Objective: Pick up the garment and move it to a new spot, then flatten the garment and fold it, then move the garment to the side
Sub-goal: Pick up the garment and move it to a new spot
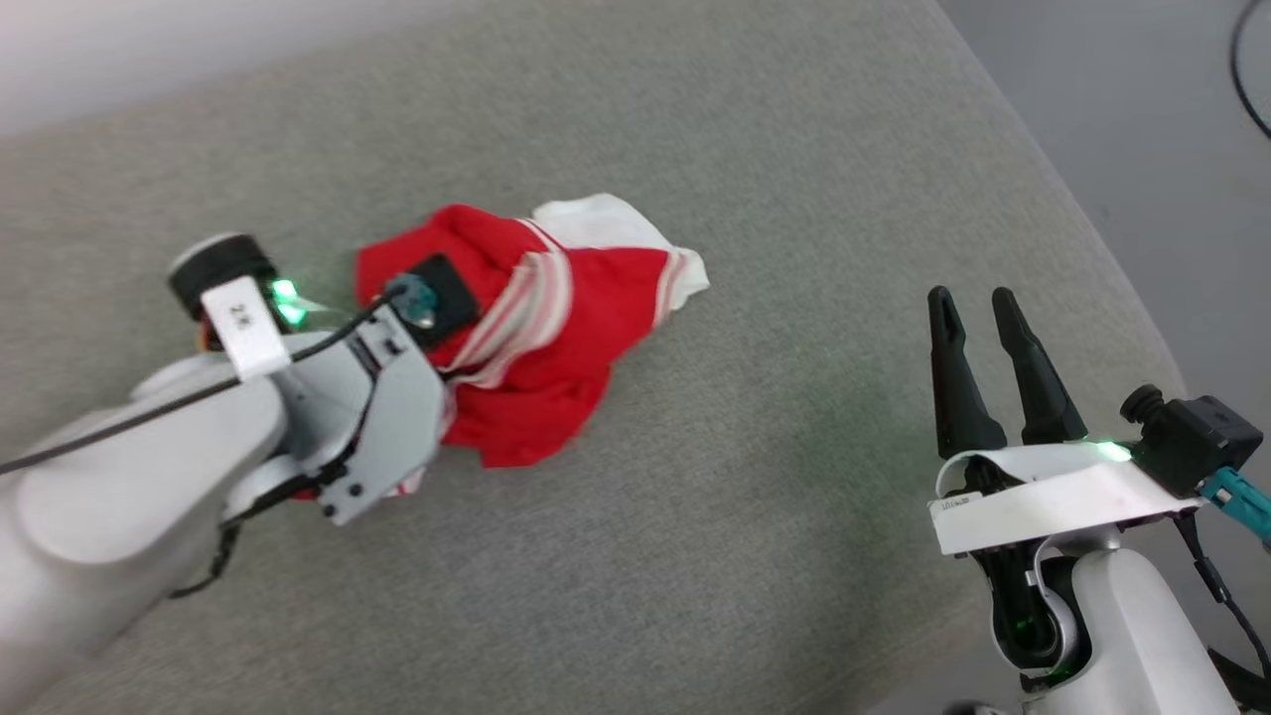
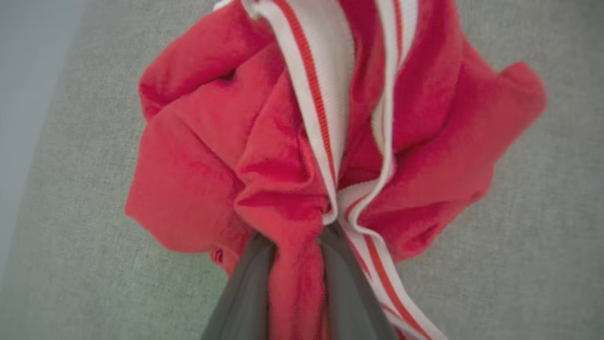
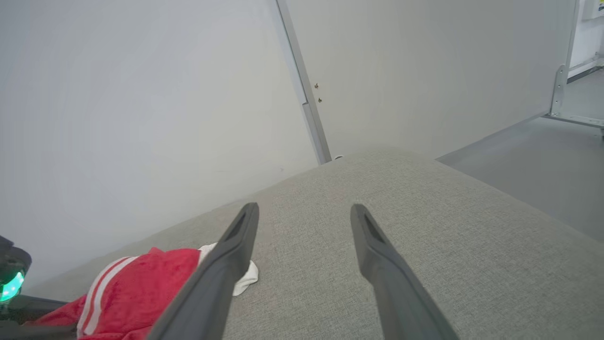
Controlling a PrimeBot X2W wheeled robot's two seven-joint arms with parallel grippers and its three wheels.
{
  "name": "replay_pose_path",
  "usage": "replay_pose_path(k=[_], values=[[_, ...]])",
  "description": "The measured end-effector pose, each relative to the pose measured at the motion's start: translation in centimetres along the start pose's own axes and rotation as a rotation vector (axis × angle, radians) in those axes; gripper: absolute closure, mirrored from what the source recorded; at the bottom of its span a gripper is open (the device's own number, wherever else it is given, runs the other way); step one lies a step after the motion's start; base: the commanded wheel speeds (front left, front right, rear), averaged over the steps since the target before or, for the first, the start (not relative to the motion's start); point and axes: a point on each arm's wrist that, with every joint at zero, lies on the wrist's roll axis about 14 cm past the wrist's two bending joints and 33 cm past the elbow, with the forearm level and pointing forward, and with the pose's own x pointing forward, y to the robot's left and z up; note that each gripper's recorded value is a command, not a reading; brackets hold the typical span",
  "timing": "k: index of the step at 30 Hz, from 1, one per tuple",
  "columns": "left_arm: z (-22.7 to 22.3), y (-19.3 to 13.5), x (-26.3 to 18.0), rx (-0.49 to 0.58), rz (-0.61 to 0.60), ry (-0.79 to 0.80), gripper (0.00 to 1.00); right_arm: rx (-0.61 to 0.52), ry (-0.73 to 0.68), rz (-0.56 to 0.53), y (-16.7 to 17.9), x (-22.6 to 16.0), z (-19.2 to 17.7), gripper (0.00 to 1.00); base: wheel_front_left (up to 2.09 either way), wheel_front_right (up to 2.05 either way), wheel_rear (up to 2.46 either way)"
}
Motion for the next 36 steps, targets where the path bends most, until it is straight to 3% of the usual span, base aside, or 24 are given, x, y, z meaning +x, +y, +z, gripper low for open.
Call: replay_pose_path(k=[5, 15, 16, 17, 19, 21, 22, 32, 36], values=[[-1.9, 0.5, 2.2, 0.009, -0.019, 0.052, 1.00, -0.014, 0.008, -0.026, -0.9, 0.4, -0.2, 0.00, 0.00, 0.00, 0.00], [-2.8, 0.3, 5.6, -0.093, -0.097, 0.054, 1.00, -0.037, 0.047, -0.058, -1.9, 0.8, -1.4, 0.00, 0.00, 0.00, 0.00], [-2.7, 0.4, 5.7, -0.101, -0.099, 0.043, 0.91, -0.039, 0.050, -0.059, -1.9, 0.8, -1.5, 0.00, 0.00, 0.00, 0.00], [-2.7, 0.5, 5.7, -0.111, -0.098, 0.033, 0.72, -0.041, 0.053, -0.057, -1.9, 0.8, -1.6, 0.00, 0.00, 0.00, 0.00], [-2.5, 0.7, 5.7, -0.128, -0.091, 0.010, 0.51, -0.050, 0.062, -0.048, -1.6, 0.9, -2.0, 0.00, 0.00, 0.00, 0.00], [-2.2, 0.9, 5.5, -0.134, -0.080, -0.018, 0.08, -0.060, 0.070, -0.035, -1.3, 1.0, -2.3, 0.00, 0.00, 0.00, 0.00], [-1.9, 0.9, 5.3, -0.141, -0.076, -0.035, 0.00, -0.064, 0.072, -0.029, -1.2, 1.1, -2.4, 0.00, 0.00, 0.00, 0.00], [0.6, 1.4, 0.3, -0.176, 0.009, -0.219, 0.00, -0.117, 0.094, 0.083, 2.1, 2.1, -3.8, 0.00, 0.00, 0.00, 0.00], [2.6, 2.0, -3.3, -0.261, 0.055, -0.359, 0.00, -0.125, 0.107, 0.138, 3.8, 2.2, -4.6, 0.00, 0.00, 0.00, 0.00]])
